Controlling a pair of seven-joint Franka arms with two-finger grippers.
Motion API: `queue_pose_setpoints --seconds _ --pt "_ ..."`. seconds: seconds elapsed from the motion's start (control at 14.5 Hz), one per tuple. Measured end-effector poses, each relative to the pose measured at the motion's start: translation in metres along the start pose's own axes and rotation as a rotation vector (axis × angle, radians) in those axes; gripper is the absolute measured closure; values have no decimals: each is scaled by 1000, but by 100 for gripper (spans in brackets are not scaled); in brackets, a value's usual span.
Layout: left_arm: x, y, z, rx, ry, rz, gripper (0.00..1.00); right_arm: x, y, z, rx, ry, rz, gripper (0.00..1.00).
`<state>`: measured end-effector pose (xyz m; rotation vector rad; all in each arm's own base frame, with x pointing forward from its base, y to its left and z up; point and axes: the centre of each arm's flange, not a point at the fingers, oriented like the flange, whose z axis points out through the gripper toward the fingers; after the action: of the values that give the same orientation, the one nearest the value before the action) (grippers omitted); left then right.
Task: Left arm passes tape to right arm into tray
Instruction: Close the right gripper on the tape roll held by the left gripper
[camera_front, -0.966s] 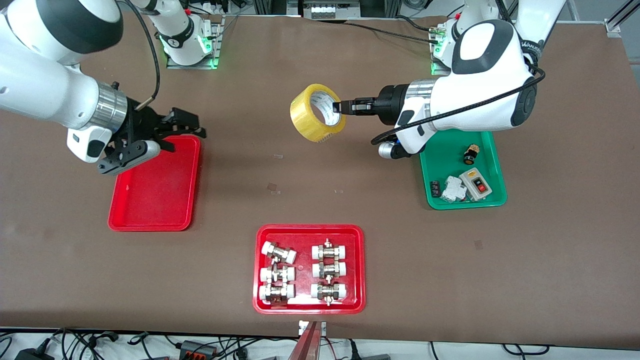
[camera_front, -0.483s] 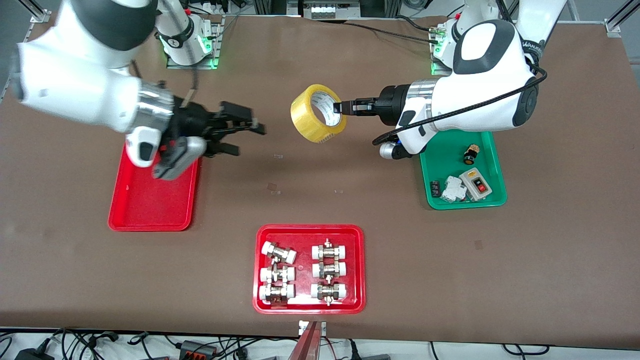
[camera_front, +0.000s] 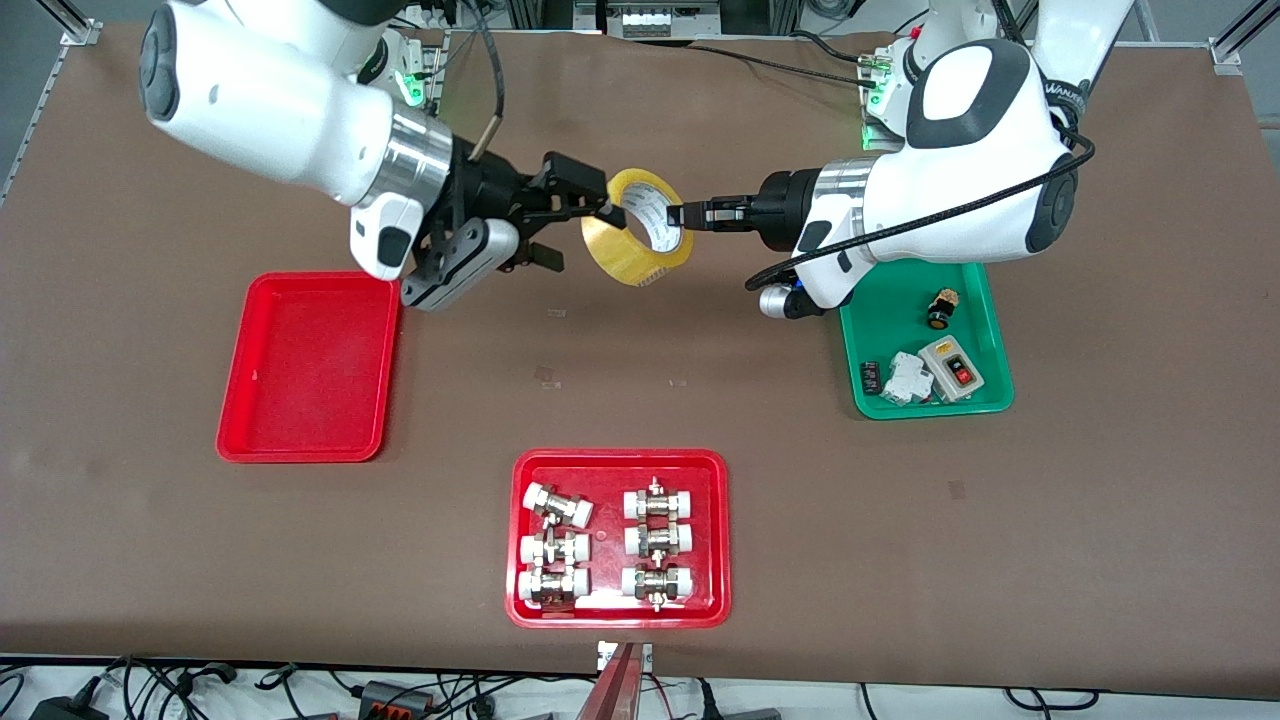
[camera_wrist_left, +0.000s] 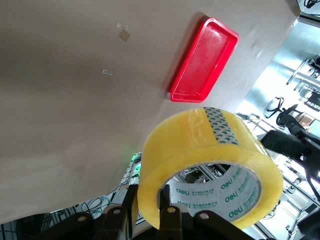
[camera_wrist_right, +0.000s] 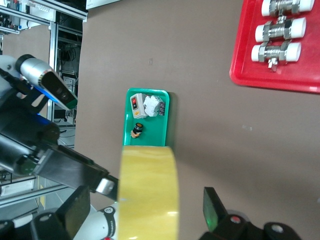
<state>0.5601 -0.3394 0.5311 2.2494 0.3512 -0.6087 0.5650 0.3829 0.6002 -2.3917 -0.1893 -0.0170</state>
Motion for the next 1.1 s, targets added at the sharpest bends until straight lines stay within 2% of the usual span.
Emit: queue_pose_setpoints --seconds 0.21,0.62,1.1 --pt "0 0 0 0 0 0 79 -3 -5 14 -41 -8 -7 0" --pt "0 0 0 0 0 0 79 -1 1 20 -53 -26 21 0" --pt "0 0 0 0 0 0 79 -8 3 23 -20 -104 76 0"
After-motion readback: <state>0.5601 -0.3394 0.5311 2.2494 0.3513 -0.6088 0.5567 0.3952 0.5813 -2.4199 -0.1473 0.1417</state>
